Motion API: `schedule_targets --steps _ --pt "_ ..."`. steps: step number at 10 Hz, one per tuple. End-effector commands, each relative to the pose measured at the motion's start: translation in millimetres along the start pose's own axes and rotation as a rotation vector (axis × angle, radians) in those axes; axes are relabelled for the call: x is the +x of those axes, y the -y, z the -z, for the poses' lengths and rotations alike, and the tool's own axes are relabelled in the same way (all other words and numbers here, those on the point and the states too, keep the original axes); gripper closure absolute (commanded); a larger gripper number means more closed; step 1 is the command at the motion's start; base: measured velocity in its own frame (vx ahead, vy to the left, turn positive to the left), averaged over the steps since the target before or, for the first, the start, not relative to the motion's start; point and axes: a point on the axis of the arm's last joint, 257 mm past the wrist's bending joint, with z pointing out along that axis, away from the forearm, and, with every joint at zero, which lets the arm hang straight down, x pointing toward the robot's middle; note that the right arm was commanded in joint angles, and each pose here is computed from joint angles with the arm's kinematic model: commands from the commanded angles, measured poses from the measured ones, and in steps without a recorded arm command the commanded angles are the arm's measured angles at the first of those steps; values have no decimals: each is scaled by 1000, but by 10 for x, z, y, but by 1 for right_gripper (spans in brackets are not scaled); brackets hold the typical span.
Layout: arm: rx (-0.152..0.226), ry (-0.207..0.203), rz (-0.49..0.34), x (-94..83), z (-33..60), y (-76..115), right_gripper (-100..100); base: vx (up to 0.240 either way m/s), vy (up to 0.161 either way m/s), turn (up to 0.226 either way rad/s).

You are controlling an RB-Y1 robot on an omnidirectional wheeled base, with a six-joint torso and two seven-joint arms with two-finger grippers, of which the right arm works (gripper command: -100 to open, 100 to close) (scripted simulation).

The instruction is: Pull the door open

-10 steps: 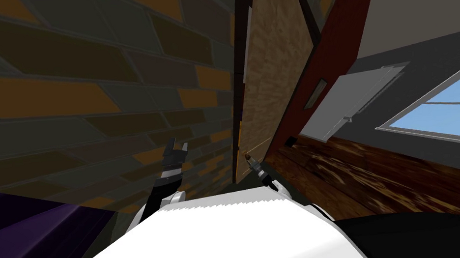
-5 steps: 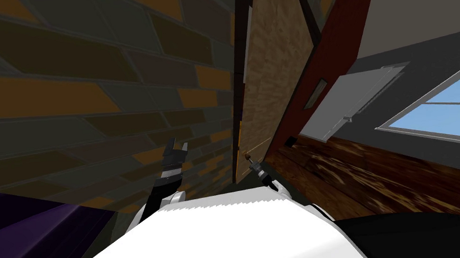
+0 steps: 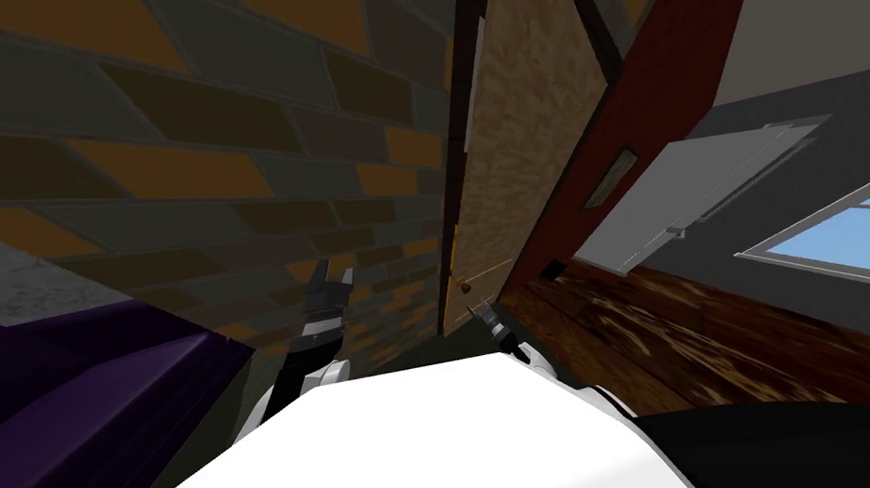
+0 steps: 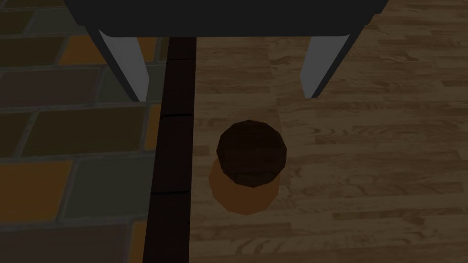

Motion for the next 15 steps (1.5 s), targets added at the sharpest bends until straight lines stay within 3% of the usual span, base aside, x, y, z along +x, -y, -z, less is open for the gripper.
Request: schedule_targets --steps 1,3,8,10,11,12,15 --pt "3 0 2 2 27 44 -100 -158 -135 97" --pt "4 -1 2 0 33 51 -100 -117 -87 42" --pt "143 13 3 -3 58 258 -100 121 34 278" --pt "188 14 2 0 79 329 -100 143 -85 207" --pt "172 13 -1 20 80 282 -100 49 -56 51" --pt "172 13 -1 20 80 282 100 -7 8 -43" --pt "172 13 -1 20 80 282 100 -15 16 -4"
